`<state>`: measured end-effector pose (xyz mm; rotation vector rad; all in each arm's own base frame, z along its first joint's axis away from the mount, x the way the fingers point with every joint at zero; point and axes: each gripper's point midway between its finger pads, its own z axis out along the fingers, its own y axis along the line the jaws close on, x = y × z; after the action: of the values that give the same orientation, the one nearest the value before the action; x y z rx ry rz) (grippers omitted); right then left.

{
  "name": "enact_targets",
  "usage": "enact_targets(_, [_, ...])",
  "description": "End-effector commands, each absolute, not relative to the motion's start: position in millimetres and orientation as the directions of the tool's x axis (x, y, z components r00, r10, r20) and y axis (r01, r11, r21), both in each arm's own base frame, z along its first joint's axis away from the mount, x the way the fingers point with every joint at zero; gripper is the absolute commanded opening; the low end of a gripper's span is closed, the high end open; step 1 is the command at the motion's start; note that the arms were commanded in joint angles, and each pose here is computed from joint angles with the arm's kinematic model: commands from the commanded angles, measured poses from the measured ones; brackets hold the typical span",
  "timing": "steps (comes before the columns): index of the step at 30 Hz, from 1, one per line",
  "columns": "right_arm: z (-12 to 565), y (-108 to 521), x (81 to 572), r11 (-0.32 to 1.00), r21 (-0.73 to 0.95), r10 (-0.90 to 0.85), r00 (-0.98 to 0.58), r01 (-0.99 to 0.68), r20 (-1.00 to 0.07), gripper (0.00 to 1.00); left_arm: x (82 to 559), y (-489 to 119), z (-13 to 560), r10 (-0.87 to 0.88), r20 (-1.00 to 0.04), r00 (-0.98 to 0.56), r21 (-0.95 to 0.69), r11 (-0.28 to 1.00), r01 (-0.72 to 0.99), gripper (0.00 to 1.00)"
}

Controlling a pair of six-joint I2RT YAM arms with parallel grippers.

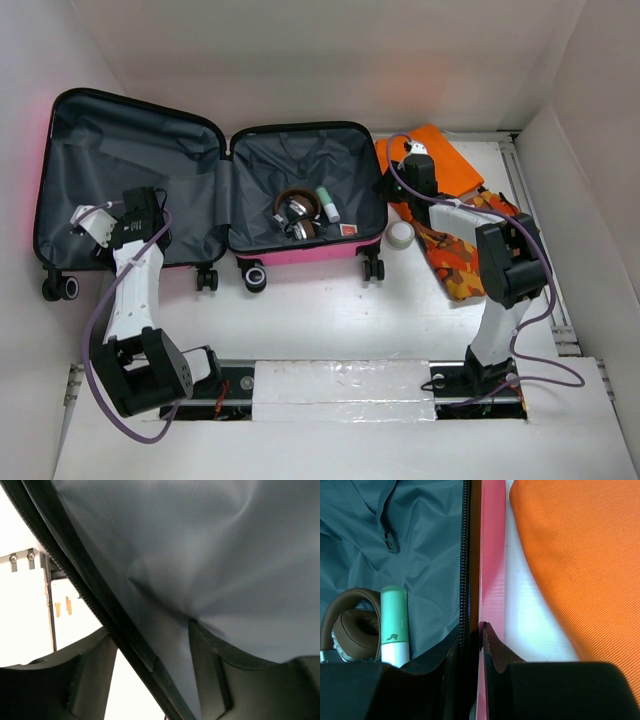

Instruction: Pack the luggage

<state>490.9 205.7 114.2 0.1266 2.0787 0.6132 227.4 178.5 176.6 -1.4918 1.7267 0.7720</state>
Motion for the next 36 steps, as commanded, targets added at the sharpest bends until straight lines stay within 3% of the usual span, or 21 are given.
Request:
enact_targets(1, [79, 254, 439, 0.811, 0.518, 0.193, -0.711, -0.272, -0.676, 0.0, 230, 187, 197, -0.505, -0.863, -0.019, -0.059, 0.139, -0.989, 0.49])
enact_targets(3, [79, 255, 438, 0.807, 0.522, 0.191, -0.714, -0.277, -0.674, 0.0, 232, 188, 190, -0.511, -0.859, -0.039, -0.037, 0.139, -0.99, 0.48])
enact_targets(7, [79, 255, 438, 0.809, 0.516, 0.183, -0.711, -0.284, -0.679, 0.0, 228, 191, 176, -0.499, -0.865, -0.048, -0.013, 0.118, -0.993, 0.36])
enact_targets(11, [79, 255, 438, 0.809, 0.516, 0.183, -0.711, -0.284, -0.679, 0.0, 227, 185, 173, -0.516, -0.856, -0.018, -0.064, 0.141, -0.988, 0.01])
enact_targets(14, [77, 265, 435, 0.808, 0.51, 0.167, -0.716, -0.294, -0.678, 0.0, 237, 176, 206, -0.537, -0.841, 0.062, -0.193, 0.192, -0.962, 0.0])
enact_targets(20, [61, 289, 422, 0.819, 0.477, 0.095, -0.745, -0.318, -0.66, 0.0, 267, 136, 304, -0.539, -0.822, 0.182, -0.458, 0.437, -0.774, 0.0])
enact_targets(26, [63, 314, 415, 0.832, 0.425, 0.034, -0.732, -0.356, -0.681, 0.0, 290, 106, 345, -0.599, -0.781, 0.177, -0.567, 0.56, -0.604, 0.0])
enact_targets(36, [66, 390, 387, 0.792, 0.408, -0.063, -0.726, -0.454, -0.685, 0.0, 298, 70, 384, -0.611, -0.78, 0.134, -0.608, 0.692, -0.389, 0.0])
